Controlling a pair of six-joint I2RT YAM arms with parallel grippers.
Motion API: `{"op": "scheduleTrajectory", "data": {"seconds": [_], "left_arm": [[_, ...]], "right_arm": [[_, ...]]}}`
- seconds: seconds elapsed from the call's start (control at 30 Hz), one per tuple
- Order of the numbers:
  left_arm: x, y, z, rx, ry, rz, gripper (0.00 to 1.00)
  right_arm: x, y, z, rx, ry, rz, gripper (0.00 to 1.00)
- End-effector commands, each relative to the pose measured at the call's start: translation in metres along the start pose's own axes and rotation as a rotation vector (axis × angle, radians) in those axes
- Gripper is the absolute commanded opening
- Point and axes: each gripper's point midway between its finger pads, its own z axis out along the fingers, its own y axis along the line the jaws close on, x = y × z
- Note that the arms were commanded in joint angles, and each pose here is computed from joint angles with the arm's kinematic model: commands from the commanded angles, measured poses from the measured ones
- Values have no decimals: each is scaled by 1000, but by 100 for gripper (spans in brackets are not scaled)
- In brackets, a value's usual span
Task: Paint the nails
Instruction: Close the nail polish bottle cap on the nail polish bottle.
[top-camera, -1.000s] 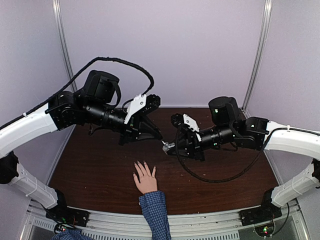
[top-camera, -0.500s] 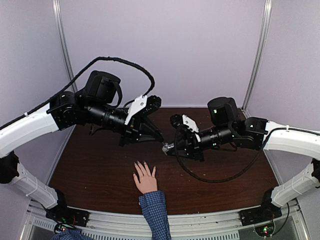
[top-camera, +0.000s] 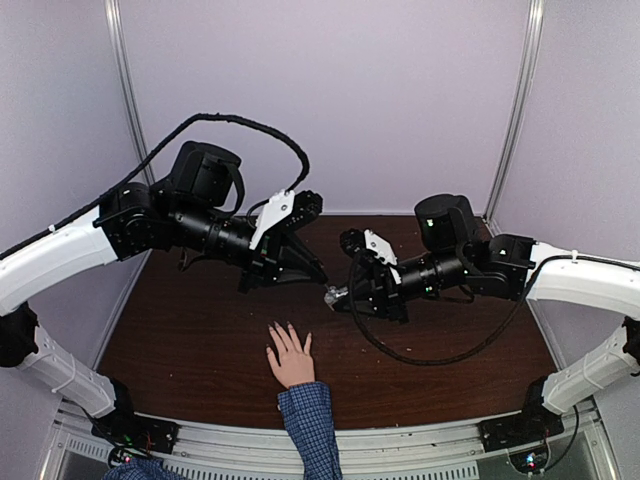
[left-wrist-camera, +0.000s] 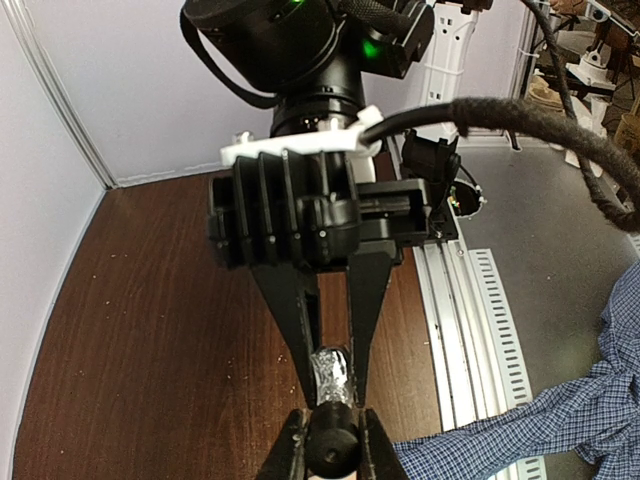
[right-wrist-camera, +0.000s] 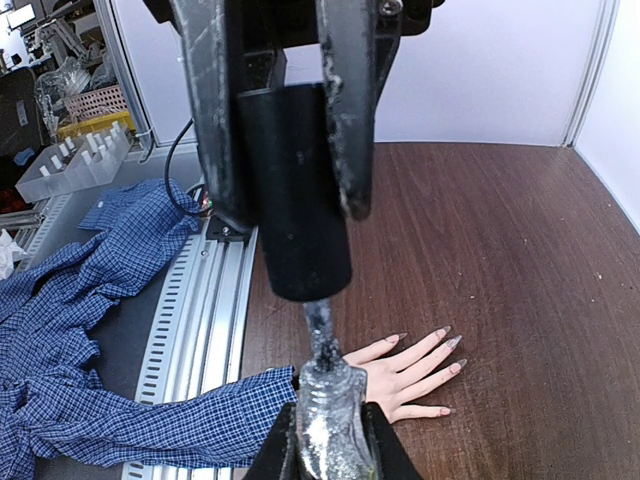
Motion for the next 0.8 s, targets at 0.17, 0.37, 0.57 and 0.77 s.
{"op": "scheduleTrajectory", "data": {"seconds": [0.17, 0.37, 0.57, 0.77], "left_arm": [[-19, 7, -6, -31, -47, 22, 0], [-19, 8, -6, -30, -48, 20, 0], [-14, 7, -3, -20, -34, 14, 0], [-11, 7, 0, -16, -25, 7, 0]], "right_arm": [[-8, 3, 2, -18, -24, -10, 0], [-7, 3, 3, -20, -20, -9, 0], [-9, 3, 1, -17, -24, -12, 0], [-11, 3, 0, -16, -28, -16, 0]]}}
